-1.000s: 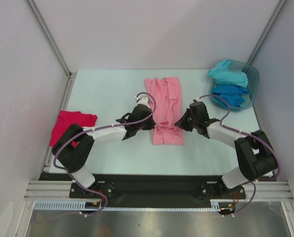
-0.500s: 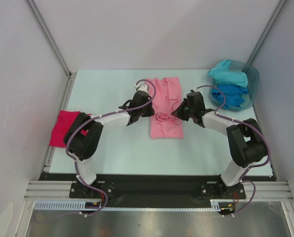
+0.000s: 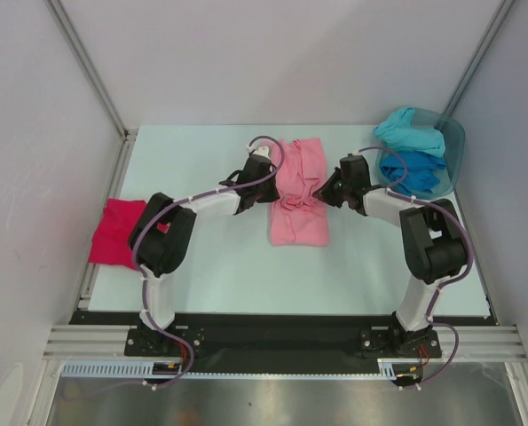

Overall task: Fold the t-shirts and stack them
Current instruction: Fold the tshirt

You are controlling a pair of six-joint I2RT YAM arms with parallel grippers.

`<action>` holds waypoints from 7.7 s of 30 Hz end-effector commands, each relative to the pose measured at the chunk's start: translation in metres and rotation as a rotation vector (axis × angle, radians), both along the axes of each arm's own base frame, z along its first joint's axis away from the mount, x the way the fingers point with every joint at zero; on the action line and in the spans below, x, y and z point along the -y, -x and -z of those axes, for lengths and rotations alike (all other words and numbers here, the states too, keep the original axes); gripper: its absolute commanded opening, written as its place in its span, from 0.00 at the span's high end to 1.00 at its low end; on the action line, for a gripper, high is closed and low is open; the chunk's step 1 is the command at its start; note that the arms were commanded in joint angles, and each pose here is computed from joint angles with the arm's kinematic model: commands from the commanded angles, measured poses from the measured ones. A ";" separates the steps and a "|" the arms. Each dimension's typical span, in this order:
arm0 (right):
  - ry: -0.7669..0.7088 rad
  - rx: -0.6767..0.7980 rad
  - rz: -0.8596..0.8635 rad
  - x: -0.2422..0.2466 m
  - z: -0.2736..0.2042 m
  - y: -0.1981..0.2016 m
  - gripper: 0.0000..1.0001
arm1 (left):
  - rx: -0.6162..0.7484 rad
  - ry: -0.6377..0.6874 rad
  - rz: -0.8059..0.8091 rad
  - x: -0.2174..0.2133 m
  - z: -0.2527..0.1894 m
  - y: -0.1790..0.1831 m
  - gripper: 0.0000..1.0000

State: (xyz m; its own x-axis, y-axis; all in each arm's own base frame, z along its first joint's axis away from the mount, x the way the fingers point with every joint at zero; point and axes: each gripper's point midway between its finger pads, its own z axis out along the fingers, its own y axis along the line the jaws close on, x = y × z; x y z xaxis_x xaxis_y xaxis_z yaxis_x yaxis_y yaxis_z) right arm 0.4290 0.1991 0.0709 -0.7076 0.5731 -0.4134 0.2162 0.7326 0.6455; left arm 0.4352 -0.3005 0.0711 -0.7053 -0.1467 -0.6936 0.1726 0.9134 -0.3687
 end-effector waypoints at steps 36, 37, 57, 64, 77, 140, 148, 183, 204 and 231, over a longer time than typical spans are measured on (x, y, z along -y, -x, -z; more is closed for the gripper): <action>0.040 0.077 0.031 0.046 -0.033 0.075 0.50 | 0.038 0.206 0.000 -0.040 -0.032 0.100 0.54; 0.043 0.082 0.034 0.048 -0.028 0.078 0.50 | 0.025 0.214 -0.003 -0.039 -0.026 0.105 0.54; 0.048 0.009 -0.013 0.036 0.021 0.098 0.56 | -0.031 0.248 0.024 -0.022 0.020 0.117 0.55; 0.048 0.001 -0.032 0.026 0.026 0.095 0.58 | -0.038 0.248 0.031 -0.014 0.022 0.113 0.56; 0.049 -0.015 -0.043 0.021 0.035 0.091 0.63 | -0.049 0.256 0.030 -0.006 0.022 0.111 0.57; 0.048 -0.003 -0.014 0.049 0.015 0.101 0.42 | -0.053 0.312 0.052 -0.013 0.011 0.131 0.81; 0.042 0.021 -0.011 0.050 0.012 0.099 0.46 | -0.052 0.358 0.065 -0.010 0.015 0.137 0.75; 0.008 0.006 -0.071 -0.027 0.009 0.002 0.85 | -0.014 0.344 0.095 -0.008 -0.004 0.147 0.82; -0.011 0.093 -0.074 -0.051 -0.027 -0.056 0.88 | -0.012 0.326 0.113 -0.007 -0.002 0.154 0.84; 0.089 0.027 0.055 0.058 -0.018 0.098 0.19 | -0.031 0.308 0.014 -0.039 0.021 0.156 0.69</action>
State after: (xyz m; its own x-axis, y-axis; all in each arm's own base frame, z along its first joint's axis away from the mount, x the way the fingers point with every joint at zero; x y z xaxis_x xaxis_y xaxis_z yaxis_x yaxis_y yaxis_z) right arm 0.3702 0.1557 0.1351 -0.6161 0.5879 -0.5242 0.1757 0.7513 0.6362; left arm 0.2666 -0.2684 0.0363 -0.7753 -0.2756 -0.5682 0.1735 0.7721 -0.6113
